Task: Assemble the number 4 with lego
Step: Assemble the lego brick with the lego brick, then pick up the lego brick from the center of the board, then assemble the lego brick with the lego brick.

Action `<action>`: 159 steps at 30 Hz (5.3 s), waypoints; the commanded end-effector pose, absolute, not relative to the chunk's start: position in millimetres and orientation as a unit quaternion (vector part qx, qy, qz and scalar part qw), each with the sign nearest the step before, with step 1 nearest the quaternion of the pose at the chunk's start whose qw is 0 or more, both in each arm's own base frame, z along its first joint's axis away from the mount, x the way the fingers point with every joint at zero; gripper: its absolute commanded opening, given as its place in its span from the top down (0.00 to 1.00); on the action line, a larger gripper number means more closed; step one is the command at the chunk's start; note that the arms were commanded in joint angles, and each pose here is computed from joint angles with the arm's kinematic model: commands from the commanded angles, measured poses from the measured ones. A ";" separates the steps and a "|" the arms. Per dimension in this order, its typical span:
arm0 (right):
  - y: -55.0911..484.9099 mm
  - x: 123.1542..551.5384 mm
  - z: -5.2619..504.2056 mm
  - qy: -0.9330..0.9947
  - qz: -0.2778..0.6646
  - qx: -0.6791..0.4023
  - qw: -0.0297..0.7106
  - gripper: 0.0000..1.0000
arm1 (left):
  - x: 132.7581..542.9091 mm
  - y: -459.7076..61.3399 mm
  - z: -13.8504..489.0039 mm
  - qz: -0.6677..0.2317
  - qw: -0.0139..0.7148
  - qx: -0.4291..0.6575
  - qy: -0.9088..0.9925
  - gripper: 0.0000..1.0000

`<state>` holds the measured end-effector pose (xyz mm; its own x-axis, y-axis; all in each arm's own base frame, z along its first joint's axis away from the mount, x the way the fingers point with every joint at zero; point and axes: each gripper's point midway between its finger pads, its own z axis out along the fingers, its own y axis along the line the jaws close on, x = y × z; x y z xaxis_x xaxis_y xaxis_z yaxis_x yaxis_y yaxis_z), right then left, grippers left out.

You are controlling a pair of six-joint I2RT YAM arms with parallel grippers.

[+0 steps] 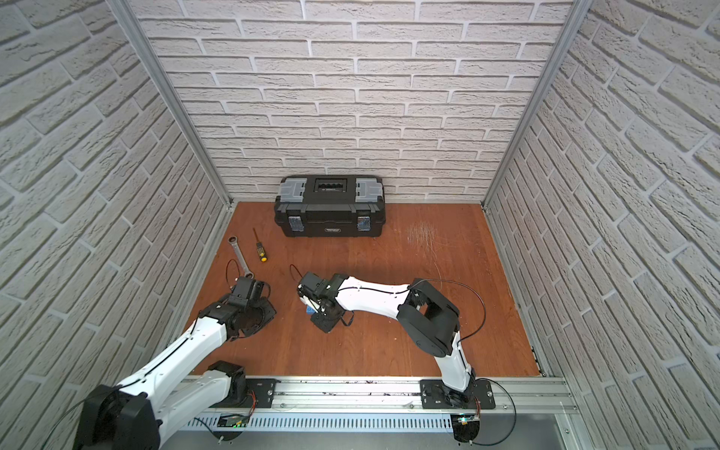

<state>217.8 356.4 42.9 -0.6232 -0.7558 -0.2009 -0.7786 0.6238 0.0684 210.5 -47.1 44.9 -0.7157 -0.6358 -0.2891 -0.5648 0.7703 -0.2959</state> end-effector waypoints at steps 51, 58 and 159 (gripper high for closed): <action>337.3 204.5 22.3 0.903 0.064 -0.423 0.051 0.98 | 209.3 -44.5 36.9 -0.084 0.189 -0.329 0.921 0.82; 328.0 200.9 2.6 0.904 0.043 -0.425 0.028 0.98 | 208.7 -44.2 36.2 -0.084 0.189 -0.330 0.921 0.82; 360.8 274.2 85.6 0.986 -0.028 -0.033 0.159 0.98 | 217.8 -71.1 42.2 -0.180 0.171 -0.294 0.923 0.98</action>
<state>274.9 362.4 82.0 -0.9482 -0.1135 -0.2966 -0.1009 0.9932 -0.0574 223.3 -69.3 43.7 -0.7477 -0.6281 -0.2154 -0.5038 0.7479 -0.4322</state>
